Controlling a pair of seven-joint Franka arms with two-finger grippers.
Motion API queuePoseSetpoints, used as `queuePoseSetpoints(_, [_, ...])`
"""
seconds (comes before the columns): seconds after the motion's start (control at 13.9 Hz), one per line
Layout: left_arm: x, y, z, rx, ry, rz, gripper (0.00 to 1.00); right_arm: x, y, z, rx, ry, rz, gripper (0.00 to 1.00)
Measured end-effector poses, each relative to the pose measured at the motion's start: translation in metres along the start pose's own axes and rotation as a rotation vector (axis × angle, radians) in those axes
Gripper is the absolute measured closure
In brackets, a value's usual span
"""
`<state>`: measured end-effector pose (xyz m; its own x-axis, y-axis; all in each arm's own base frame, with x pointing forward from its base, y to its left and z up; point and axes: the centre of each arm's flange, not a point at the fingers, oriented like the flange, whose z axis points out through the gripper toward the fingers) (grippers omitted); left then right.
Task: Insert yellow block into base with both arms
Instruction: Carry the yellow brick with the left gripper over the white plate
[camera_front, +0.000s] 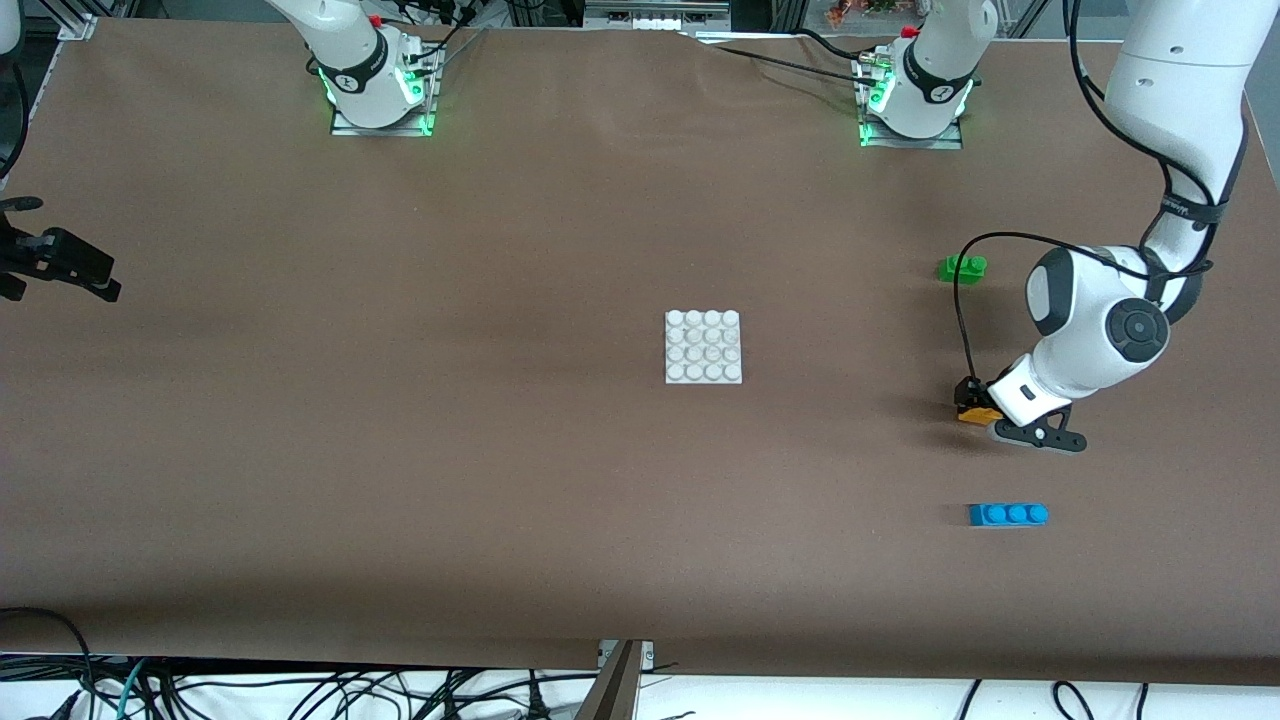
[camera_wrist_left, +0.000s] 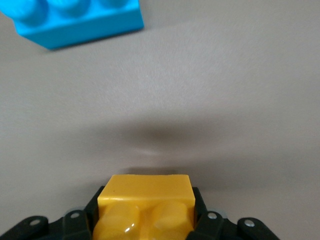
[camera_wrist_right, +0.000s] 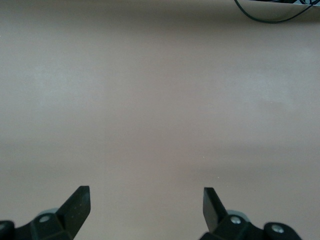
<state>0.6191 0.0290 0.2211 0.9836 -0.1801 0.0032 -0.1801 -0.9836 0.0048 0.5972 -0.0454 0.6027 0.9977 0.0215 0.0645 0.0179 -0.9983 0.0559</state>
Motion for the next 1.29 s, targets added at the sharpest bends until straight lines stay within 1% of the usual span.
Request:
queuePoseSetpoints(0.29, [0.018, 0.021, -0.048, -0.012, -0.028, 0.025, 0.32, 0.0, 0.001, 0.0, 0.0, 0.0, 0.001, 0.0])
queuePoseSetpoints(0.5, [0.034, 0.064, -0.08, -0.04, -0.07, -0.019, 0.32, 0.0, 0.001, 0.0, 0.0, 0.0, 0.002, 0.0])
queuePoseSetpoints(0.72, [0.048, 0.131, -0.111, -0.065, -0.076, -0.032, 0.32, 0.0, 0.001, 0.001, 0.0, -0.002, 0.002, 0.0])
queuePoseSetpoints(0.93, [0.05, 0.216, -0.126, -0.061, -0.079, -0.013, 0.32, 0.0, 0.002, 0.002, 0.0, -0.003, 0.003, 0.0])
queuePoseSetpoints(1.08, [0.042, 0.278, -0.131, -0.056, -0.081, 0.011, 0.32, 0.001, 0.002, 0.002, 0.0, -0.003, 0.003, 0.0])
queuePoseSetpoints(1.22, [0.029, 0.329, -0.121, -0.05, -0.103, 0.035, 0.32, 0.0, 0.002, 0.002, 0.0, -0.004, 0.003, 0.0])
queuePoseSetpoints(1.29, [0.022, 0.351, -0.111, -0.046, -0.12, 0.024, 0.32, 0.0, 0.002, 0.002, 0.0, -0.004, 0.003, 0.0])
